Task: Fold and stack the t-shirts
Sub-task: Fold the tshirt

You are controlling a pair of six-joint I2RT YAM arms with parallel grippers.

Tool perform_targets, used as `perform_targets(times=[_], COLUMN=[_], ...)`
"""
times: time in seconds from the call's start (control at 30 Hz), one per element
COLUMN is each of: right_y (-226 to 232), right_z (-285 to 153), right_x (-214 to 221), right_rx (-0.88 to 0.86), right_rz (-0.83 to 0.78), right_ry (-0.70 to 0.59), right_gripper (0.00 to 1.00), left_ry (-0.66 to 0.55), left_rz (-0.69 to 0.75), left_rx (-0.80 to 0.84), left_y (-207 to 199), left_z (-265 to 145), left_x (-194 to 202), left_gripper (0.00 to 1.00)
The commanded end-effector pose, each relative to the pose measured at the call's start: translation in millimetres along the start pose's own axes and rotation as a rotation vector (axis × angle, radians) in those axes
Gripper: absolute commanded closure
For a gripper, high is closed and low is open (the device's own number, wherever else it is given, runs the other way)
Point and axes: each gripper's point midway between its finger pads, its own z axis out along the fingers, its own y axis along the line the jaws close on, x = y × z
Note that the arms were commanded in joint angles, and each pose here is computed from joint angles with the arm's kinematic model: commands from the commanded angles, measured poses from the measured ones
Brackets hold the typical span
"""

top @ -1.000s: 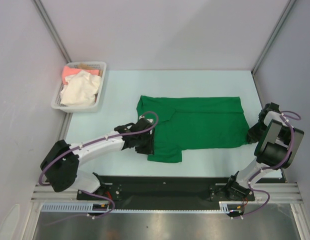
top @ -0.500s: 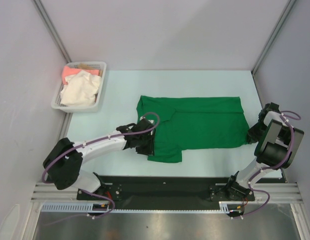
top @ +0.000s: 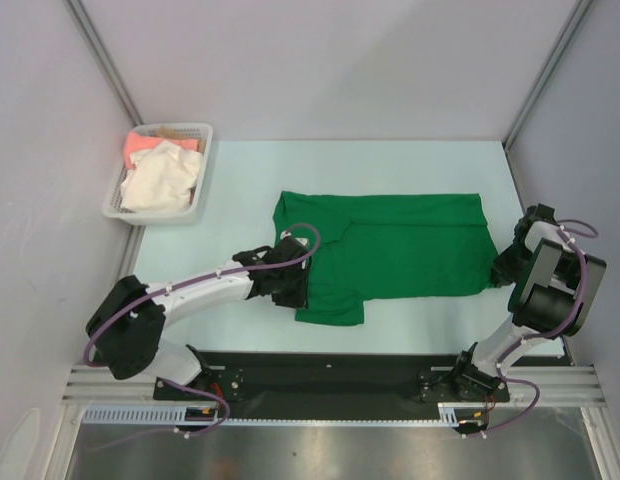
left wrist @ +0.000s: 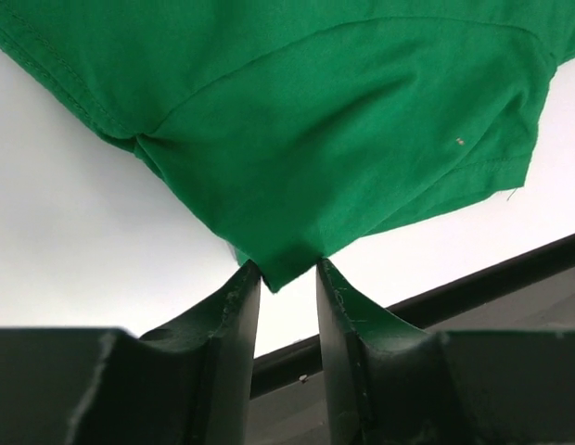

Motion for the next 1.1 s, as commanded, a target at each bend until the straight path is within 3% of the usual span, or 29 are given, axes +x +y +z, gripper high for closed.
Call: perform_targets(times=[0.0,0.03,0.1,0.23,0.8,1.07], right_y=[-1,-1,-2,-6,16,34], right_z=[-8,-9,-9,-12,-45,-41], right_x=[1,-1,1,0,-32,-51], right_rx=[0.003,0.003,0.007,0.021,-0.046,-0.067], right_rz=[-0.015,-0.013,-0.013,-0.002,0.002,-0.023], right_ry=[-0.018,-0.024,-0.021,-0.029,-0.1,-0.092], right_gripper=[0.83,0.92,1.0,1.0,1.0,1.0], left_ry=[-0.045,-0.05,-0.056,-0.065,-0.251,-0.344], left_rz=[0.018,0.024,0.026,0.026,0.045,0.031], left_rx=[0.043,0.047,0.051,0.035,0.034,-0.029], left_y=[-11,-14,-16,-15,-32,-22], left_z=[-4,-5,-5,-13,-74,-88], left_x=[-15,-17,-20,-25,-74,-122], left_gripper=[0.69,0.74,0.8,1.0,1.0,1.0])
